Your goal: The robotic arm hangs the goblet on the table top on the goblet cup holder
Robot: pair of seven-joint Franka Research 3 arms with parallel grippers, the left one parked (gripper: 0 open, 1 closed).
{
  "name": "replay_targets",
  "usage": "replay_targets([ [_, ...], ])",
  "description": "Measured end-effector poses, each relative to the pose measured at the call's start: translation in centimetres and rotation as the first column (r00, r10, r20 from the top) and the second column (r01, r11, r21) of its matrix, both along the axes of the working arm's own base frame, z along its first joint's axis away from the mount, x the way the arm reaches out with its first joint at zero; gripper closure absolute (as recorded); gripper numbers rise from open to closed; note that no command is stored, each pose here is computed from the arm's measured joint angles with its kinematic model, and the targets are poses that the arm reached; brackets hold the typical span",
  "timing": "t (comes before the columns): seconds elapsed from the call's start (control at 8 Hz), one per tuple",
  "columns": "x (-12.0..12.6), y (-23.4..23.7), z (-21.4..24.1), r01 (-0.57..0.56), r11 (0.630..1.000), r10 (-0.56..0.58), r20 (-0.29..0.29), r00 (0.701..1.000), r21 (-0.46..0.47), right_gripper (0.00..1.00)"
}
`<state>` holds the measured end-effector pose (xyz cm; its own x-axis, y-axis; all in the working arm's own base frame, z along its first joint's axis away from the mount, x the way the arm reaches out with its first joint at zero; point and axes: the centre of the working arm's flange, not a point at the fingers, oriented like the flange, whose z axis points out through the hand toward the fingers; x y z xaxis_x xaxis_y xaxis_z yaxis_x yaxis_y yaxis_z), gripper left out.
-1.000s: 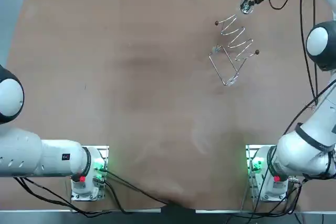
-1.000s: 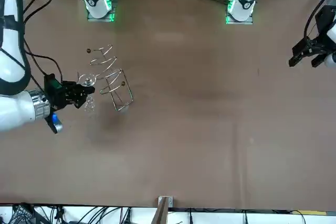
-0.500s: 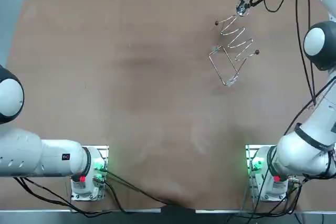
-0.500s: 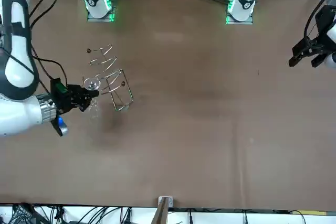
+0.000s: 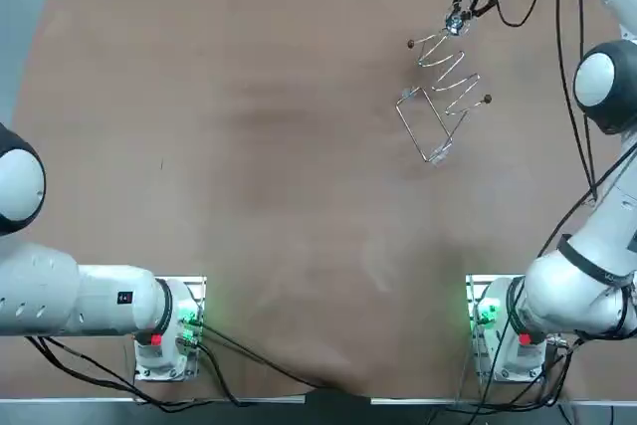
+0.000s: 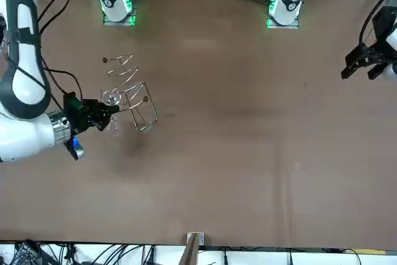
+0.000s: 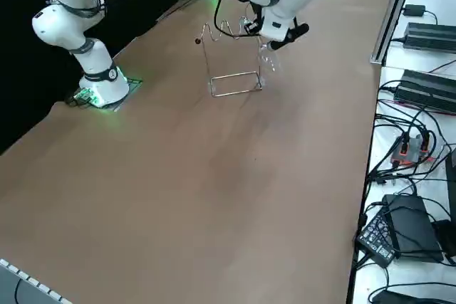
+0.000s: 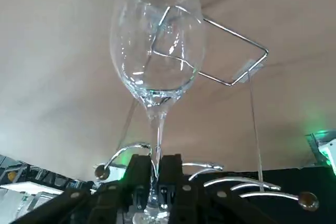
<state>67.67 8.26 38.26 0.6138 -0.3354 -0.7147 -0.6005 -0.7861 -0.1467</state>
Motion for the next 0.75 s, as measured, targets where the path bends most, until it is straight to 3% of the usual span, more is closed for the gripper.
replay_targets([
  [0.75, -0.69, 0.01, -0.57, -0.014, 1.0, 0.014, -0.041, 0.999, 0.0, 0.9],
])
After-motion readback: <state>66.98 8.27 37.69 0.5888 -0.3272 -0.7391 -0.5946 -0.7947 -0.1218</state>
